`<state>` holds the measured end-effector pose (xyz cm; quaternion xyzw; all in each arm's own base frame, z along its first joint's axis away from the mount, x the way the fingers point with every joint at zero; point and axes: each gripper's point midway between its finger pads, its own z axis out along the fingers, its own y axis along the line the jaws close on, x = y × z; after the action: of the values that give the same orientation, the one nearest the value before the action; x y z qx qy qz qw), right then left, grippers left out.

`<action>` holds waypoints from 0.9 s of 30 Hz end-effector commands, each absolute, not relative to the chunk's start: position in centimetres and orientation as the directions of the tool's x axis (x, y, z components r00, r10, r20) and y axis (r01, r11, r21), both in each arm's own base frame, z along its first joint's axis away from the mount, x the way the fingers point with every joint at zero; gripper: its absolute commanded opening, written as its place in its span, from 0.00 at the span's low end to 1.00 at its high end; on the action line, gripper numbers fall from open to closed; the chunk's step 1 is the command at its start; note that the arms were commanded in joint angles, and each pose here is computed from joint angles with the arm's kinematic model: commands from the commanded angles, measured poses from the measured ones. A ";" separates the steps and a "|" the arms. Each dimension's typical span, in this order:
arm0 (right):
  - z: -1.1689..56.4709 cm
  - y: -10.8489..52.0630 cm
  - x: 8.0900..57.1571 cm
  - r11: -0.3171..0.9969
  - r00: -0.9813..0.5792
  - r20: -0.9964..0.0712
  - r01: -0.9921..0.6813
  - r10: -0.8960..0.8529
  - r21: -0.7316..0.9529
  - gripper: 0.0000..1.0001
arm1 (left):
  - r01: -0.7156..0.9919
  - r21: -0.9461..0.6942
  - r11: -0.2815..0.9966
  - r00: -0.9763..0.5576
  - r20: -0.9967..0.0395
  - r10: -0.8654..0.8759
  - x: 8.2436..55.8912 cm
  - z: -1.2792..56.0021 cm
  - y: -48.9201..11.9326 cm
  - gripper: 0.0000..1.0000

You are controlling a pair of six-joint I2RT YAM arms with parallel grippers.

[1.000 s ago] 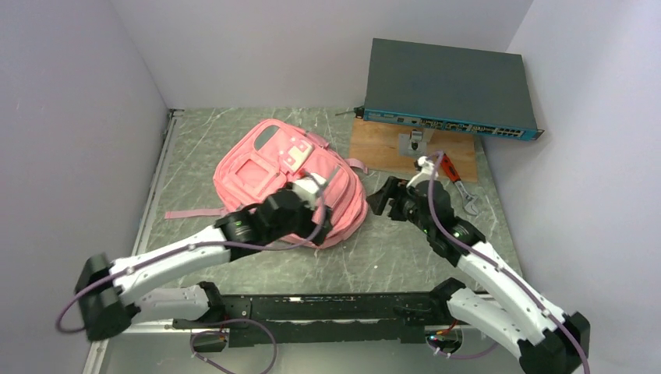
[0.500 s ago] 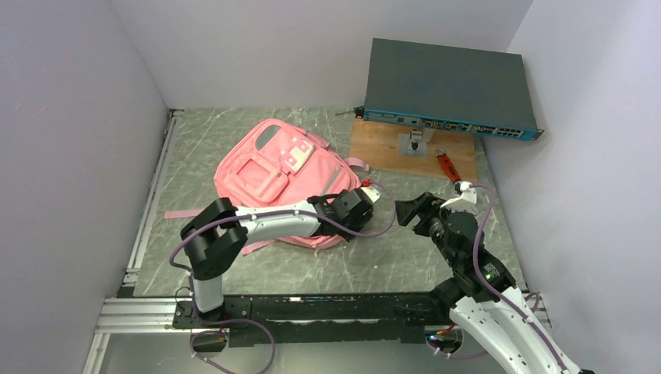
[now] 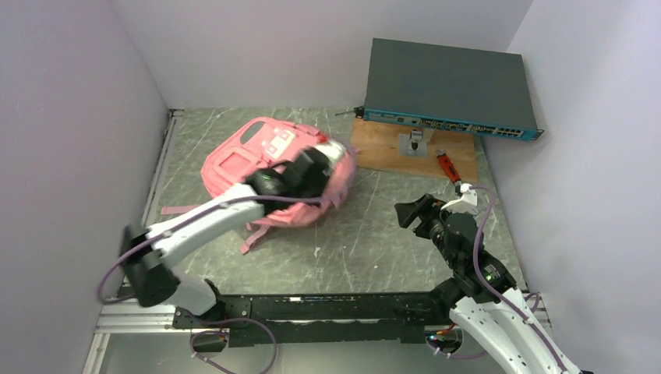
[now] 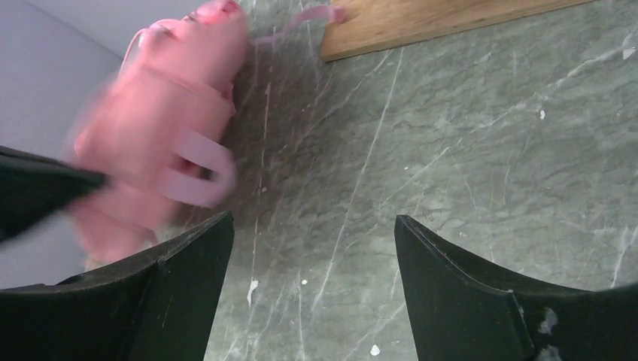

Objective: Pack the student bag
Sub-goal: Adjust the student bag at the center of the board.

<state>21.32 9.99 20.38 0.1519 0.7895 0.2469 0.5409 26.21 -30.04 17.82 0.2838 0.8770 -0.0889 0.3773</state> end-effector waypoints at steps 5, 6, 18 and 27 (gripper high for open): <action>20.9 11.1 22.1 0.814 -0.377 -0.766 -0.052 0.521 0.579 0.81 | 0.290 -0.074 0.954 -0.309 -0.951 0.020 30.3 40.7 -17.1 0.00; 20.9 11.3 22.1 0.811 -0.381 -0.764 -0.056 0.521 0.582 0.81 | 0.272 -0.070 0.960 -0.282 -0.959 0.010 30.5 42.4 -16.2 0.00; 21.8 11.9 22.2 0.792 -0.385 -0.752 -0.081 0.535 0.605 0.81 | 0.280 -0.260 0.924 0.001 -0.963 -0.271 36.2 57.6 -10.8 0.00; 22.0 12.0 22.2 0.793 -0.386 -0.754 -0.086 0.531 0.603 0.81 | 0.504 -0.328 0.799 0.125 -0.888 -0.443 36.4 64.0 -11.9 0.00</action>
<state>21.89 11.67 20.04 0.1425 0.7980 0.2692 0.5200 40.72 -9.02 44.96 -0.0510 0.8120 -0.1801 0.5529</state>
